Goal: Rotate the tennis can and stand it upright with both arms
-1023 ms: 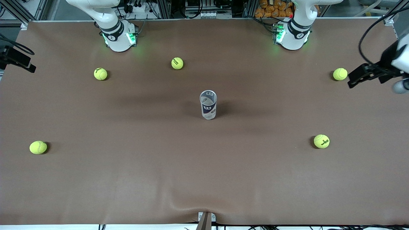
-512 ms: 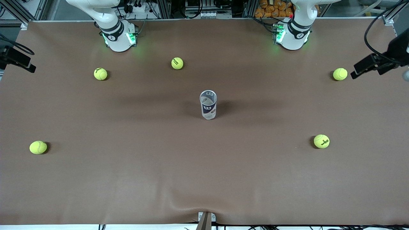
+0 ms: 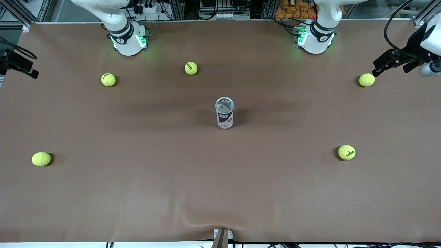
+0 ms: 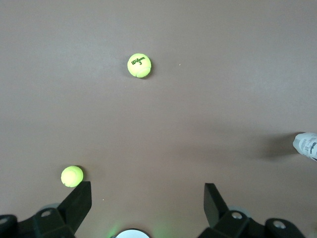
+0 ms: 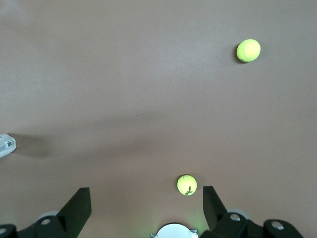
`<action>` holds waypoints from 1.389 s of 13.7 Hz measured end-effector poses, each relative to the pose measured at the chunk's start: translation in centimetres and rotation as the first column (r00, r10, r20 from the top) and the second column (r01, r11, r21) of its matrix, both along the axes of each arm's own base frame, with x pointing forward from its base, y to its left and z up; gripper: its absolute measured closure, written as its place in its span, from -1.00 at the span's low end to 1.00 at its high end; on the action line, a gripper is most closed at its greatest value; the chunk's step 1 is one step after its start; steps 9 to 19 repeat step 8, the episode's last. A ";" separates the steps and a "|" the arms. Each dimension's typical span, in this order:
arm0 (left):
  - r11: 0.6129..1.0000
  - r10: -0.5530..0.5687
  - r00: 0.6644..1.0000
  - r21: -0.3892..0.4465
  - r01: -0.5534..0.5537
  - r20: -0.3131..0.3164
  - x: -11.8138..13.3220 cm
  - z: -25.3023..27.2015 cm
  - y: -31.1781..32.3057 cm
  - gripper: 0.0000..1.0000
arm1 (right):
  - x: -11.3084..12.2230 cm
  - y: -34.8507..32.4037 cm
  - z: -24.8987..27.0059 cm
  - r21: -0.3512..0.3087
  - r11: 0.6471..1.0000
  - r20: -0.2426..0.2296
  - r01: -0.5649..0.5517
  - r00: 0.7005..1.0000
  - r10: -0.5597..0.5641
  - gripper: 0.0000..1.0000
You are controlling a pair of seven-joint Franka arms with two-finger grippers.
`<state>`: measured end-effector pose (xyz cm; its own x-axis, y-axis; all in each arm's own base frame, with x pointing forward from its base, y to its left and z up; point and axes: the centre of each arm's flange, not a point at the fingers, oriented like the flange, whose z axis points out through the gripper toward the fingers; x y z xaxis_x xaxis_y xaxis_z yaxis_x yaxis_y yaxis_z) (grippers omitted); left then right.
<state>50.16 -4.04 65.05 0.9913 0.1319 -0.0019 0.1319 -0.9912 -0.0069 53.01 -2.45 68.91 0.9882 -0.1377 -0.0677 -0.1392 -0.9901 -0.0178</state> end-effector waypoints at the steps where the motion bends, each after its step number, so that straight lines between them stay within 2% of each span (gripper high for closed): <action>1: 1.000 -0.001 1.000 0.000 0.001 0.004 0.0 0.2 0.1 -1.00 | 0.0 0.0 0.0 0.000 1.000 0.000 0.000 1.000 0.000 -1.00; 4: 1.000 0.000 1.000 -0.002 0.000 0.022 0.0 1.2 0.1 -1.00 | 0.0 0.0 0.0 0.000 1.000 0.000 0.000 1.000 0.000 -1.00; 19: 1.000 0.014 1.000 -0.003 -0.014 0.018 -0.1 1.4 0.9 -1.00 | 0.0 0.0 0.0 0.000 1.000 0.000 0.000 1.000 0.000 -1.00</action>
